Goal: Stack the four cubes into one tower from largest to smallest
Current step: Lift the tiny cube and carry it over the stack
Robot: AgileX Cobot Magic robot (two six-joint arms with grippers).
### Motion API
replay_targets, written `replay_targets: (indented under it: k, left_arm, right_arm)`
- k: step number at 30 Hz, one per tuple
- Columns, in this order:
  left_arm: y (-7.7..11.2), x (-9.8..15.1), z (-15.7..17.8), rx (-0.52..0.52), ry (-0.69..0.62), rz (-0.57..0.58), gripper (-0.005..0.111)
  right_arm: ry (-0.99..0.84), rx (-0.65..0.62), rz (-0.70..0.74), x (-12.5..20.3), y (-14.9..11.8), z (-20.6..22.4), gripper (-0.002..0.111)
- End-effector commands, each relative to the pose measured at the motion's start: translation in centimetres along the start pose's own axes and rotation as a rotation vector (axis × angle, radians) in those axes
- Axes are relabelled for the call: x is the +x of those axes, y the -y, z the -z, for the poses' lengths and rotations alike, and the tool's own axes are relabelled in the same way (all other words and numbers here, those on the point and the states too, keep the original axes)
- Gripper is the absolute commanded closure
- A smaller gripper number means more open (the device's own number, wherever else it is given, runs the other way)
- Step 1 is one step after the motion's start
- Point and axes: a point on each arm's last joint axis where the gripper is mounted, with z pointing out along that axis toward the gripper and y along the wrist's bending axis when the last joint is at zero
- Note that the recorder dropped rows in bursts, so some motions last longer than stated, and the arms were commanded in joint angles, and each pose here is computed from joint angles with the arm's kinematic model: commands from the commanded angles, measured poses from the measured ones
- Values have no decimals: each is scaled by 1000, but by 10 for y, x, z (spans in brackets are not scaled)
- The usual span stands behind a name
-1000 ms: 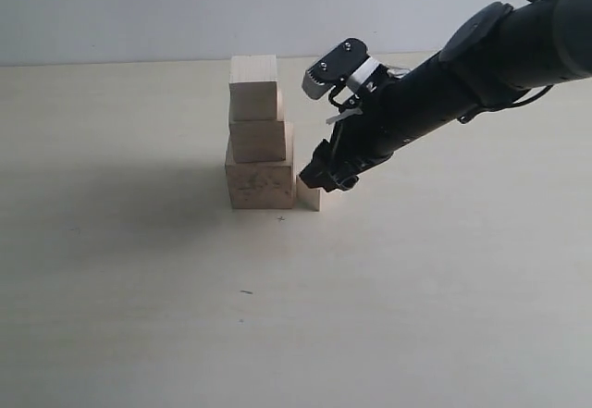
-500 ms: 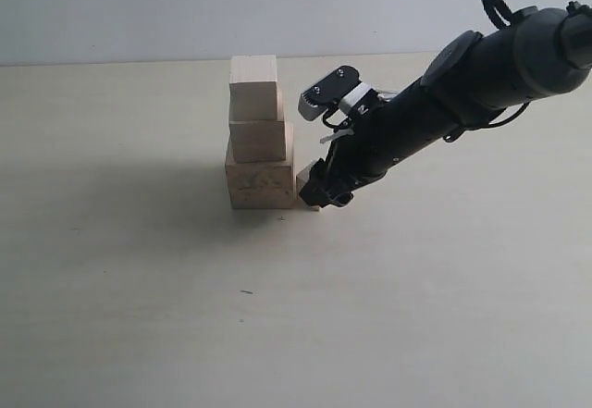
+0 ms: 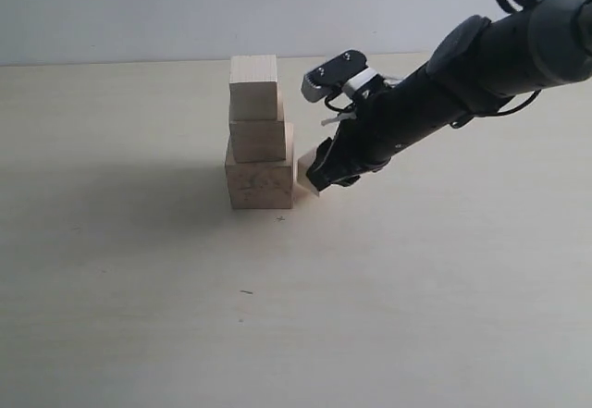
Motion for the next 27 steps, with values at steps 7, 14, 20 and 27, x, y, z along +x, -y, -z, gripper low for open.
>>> replay_targets:
  k: [7, 14, 20, 27]
  left_arm:
    - [1, 1, 1, 15, -1, -7, 107]
    - [1, 1, 1, 17, -2, -7, 107]
    - [3, 2, 1, 41, -14, -13, 107]
    - [7, 4, 1, 97, -41, -25, 107]
  right_arm:
    - [-241, 239, -104, -5, 1, 78, 74]
    - [-4, 190, -157, -68, -20, 157, 74]
    - [139, 24, -99, -125, -56, 188, 74]
    - [65, -55, 81, -150, -83, 167, 74]
